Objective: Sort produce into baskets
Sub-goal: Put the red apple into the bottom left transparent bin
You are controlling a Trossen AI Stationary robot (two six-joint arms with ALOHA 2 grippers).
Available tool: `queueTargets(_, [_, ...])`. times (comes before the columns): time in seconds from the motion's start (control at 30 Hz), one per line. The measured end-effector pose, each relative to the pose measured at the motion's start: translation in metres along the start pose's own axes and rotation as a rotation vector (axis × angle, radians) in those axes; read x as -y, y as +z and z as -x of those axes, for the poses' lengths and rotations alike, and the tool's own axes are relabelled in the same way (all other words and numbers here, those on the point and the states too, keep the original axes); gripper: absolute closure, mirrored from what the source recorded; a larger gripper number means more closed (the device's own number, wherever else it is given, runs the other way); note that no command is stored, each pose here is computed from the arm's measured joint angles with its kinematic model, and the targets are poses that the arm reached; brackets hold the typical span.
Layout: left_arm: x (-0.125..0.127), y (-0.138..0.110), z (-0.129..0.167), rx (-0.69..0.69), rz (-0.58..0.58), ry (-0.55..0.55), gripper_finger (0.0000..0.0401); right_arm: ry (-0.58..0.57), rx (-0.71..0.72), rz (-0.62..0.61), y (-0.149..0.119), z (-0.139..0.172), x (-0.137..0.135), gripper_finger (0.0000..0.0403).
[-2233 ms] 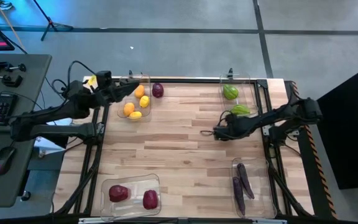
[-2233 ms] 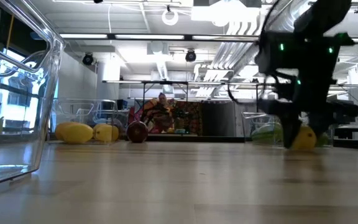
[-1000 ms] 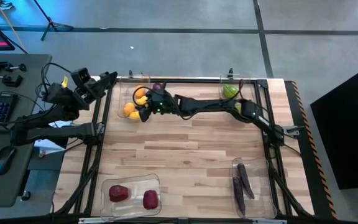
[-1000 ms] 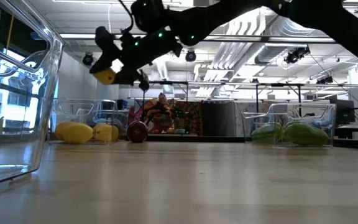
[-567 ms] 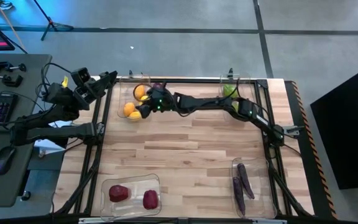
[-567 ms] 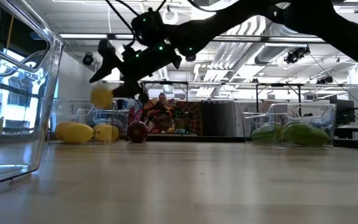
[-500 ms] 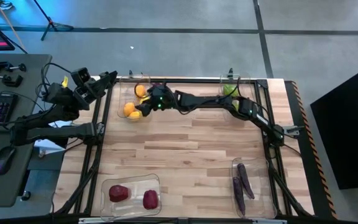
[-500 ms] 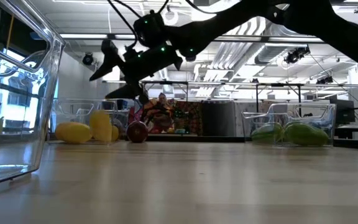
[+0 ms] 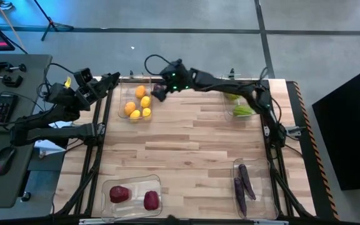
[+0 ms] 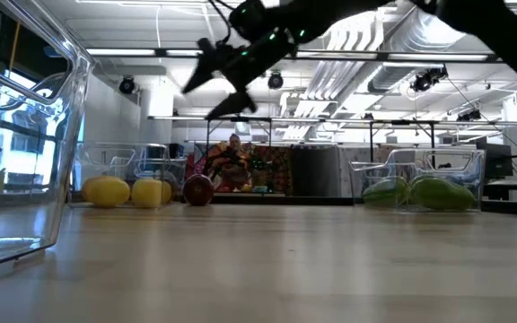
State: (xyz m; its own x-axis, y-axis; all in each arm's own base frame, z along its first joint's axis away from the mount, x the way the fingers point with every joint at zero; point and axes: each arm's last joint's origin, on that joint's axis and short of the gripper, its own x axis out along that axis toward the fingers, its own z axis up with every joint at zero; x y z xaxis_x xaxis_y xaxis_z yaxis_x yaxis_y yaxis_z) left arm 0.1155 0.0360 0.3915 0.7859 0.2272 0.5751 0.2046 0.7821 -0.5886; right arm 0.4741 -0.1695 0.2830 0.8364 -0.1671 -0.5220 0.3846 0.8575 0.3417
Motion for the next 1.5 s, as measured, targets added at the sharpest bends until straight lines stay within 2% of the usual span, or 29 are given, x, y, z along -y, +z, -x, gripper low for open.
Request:
queueTargets(0.13, [-0.005,-0.004,-0.003,-0.026,0.010,0.028,0.0211,-0.165,-0.150,0.108,-0.001,0.041,0.004,0.0013])
queueTargets(0.27, [-0.018,-0.016,-0.012,-0.089,0.079,0.092,0.0211,-0.201,-0.188,0.116,-0.026,0.074,0.008,0.0013])
queueTargets(0.33, [-0.028,-0.027,-0.019,-0.140,0.114,0.150,0.0211,-0.195,-0.158,0.066,-0.047,0.094,0.010,0.0013])
queueTargets(0.43, [-0.045,-0.038,-0.034,-0.249,0.118,0.298,0.0211,-0.190,-0.122,-0.043,-0.084,0.127,0.014,0.0013])
queueTargets(0.53, [-0.064,-0.041,-0.056,-0.395,0.073,0.474,0.0211,-0.196,-0.107,-0.151,-0.123,0.157,0.018,0.0013])
queueTargets(0.73, [-0.114,-0.046,-0.108,-0.727,0.014,0.724,0.0211,-0.209,-0.028,-0.306,-0.182,0.201,0.016,0.0013])
queueTargets(0.9, [-0.159,-0.068,-0.130,-0.873,-0.029,0.982,0.0211,-0.200,0.024,-0.386,-0.211,0.218,0.016,0.0013])
queueTargets(0.97, [-0.176,-0.082,-0.132,-0.919,-0.034,1.046,0.0211,-0.191,0.019,-0.393,-0.219,0.220,0.016,0.0013])
queueTargets(1.13, [-0.205,-0.116,-0.131,-0.994,0.027,1.122,0.0211,-0.177,-0.003,-0.370,-0.230,0.221,0.013,0.0013])
queueTargets(1.3, [-0.220,-0.138,-0.127,-1.038,0.057,1.171,0.0211,-0.173,0.004,-0.354,-0.232,0.220,0.009,0.0013])
queueTargets(1.43, [-0.218,-0.147,-0.127,-1.084,-0.014,1.148,0.0211,-0.172,0.001,-0.310,-0.232,0.220,0.009,0.0013])
queueTargets(1.5, [-0.217,-0.148,-0.126,-1.075,-0.052,1.180,0.0211,-0.178,0.005,-0.302,-0.231,0.220,0.009,0.0013])
